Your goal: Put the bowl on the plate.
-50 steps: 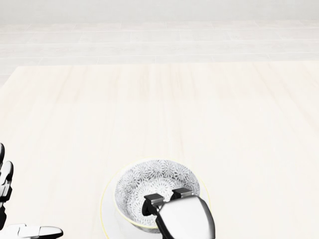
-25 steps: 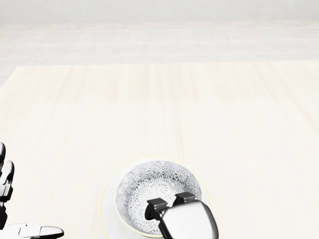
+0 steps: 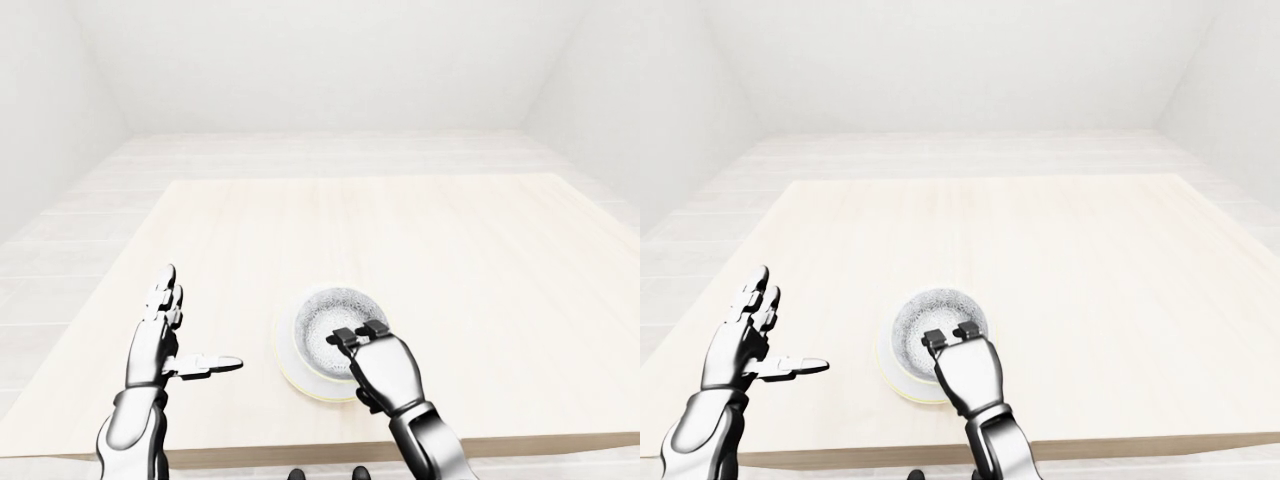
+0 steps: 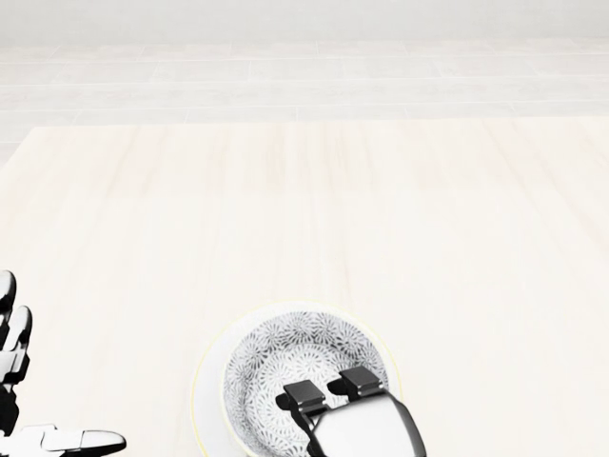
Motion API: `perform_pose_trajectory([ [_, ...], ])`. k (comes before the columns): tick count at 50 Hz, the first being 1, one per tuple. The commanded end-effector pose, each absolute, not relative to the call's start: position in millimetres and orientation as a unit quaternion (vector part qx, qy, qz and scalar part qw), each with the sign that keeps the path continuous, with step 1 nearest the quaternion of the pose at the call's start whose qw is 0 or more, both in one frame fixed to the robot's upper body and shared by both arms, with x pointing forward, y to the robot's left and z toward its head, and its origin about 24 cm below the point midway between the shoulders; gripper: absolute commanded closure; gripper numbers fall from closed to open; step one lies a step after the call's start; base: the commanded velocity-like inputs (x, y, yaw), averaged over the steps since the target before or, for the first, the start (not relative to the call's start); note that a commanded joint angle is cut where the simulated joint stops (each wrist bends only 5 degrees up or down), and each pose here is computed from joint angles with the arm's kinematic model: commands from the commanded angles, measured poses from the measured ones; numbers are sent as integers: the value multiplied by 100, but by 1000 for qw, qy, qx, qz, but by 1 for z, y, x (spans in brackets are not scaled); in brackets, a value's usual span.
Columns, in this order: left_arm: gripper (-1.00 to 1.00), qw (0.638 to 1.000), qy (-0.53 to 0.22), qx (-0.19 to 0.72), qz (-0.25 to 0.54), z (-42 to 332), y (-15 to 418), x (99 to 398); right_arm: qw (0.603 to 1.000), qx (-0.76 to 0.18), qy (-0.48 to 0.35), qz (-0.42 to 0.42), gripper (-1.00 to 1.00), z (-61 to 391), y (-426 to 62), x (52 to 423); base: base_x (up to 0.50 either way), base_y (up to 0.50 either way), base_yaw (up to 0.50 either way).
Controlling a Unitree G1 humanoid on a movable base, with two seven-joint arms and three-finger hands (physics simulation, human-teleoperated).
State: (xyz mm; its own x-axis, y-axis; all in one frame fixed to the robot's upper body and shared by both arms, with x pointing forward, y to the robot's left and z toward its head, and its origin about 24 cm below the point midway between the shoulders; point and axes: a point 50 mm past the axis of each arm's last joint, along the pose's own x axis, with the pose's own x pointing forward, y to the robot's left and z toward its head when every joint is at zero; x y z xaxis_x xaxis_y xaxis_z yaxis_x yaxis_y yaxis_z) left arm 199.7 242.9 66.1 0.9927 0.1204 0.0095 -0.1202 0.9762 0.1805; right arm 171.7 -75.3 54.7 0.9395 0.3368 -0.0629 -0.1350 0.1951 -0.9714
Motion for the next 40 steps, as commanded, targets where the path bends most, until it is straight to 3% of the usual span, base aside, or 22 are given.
perform_pose_trajectory([
  [1, -100, 994, 1, 91, 60, 66, 242, 201, 765, -619, -85, 158, -23, 56, -75, 167, 0, 0, 0],
  [27, -100, 994, -5, 94, 59, 70, 242, 202, 752, -636, -86, 153, -22, 72, -89, 151, 0, 0, 0],
  [31, -100, 994, -8, 94, 58, 71, 242, 202, 754, -635, -90, 142, -21, 79, -92, 152, 0, 0, 0],
  [33, -100, 994, -10, 93, 59, 72, 243, 202, 782, -603, -97, 123, -22, 86, -95, 153, 0, 0, 0],
  [35, -100, 994, -10, 95, 59, 72, 243, 203, 768, -621, -94, 125, -23, 88, -98, 153, 0, 0, 0],
  [40, -100, 994, -9, 94, 58, 71, 243, 201, 777, -613, -86, 111, -33, 91, -106, 152, 0, 0, 0],
])
